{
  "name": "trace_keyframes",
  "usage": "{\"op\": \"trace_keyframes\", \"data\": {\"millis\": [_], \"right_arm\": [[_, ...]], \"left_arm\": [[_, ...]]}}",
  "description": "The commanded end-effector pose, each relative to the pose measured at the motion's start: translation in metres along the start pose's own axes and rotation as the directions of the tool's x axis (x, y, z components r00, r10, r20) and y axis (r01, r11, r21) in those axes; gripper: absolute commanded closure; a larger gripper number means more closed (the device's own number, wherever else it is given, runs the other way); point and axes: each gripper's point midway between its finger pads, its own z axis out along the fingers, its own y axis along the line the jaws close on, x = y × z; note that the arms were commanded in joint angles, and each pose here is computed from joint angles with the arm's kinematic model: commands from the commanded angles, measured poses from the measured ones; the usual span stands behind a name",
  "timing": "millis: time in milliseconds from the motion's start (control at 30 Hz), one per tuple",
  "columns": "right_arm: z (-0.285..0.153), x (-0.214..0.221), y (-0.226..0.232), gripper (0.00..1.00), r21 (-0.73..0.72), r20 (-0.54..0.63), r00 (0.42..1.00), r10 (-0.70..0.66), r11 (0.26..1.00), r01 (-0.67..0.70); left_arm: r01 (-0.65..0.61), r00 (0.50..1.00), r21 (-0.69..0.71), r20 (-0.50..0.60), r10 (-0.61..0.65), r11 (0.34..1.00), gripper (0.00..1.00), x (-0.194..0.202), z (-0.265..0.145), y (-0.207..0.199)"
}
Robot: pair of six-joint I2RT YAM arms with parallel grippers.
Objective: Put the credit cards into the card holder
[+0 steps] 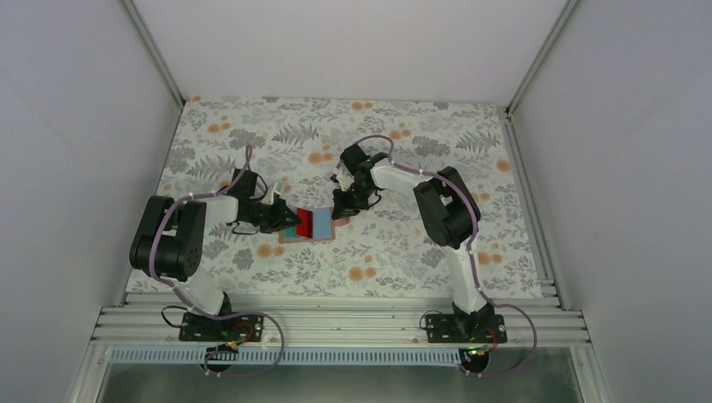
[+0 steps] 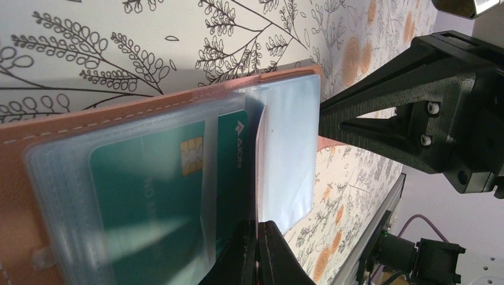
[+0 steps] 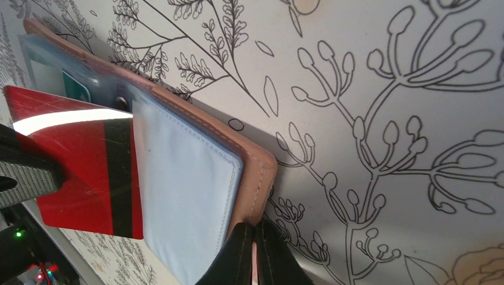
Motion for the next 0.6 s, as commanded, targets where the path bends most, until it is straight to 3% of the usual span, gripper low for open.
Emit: {"op": "trace_keyframes", "data": {"millis": [0,567], "right_arm": [[0.0193,0.0176,-0.0183,0.96,0.065,-0.061,0.998,0.017,0.998,-0.013],[0.0235,0.0227,-0.0224,0.96,0.074,-0.083,0.996,0.028,0.997,-0.022]], "left_arm": [[-0.033,0.999,0.045,0.013,0.032,0.998,0.98,-0.0102,0.0019,-0.0090],[-0.017,1.000,0.075,0.006,0.016,0.997,0.98,-0.0034,0.0101,-0.0007]]}}
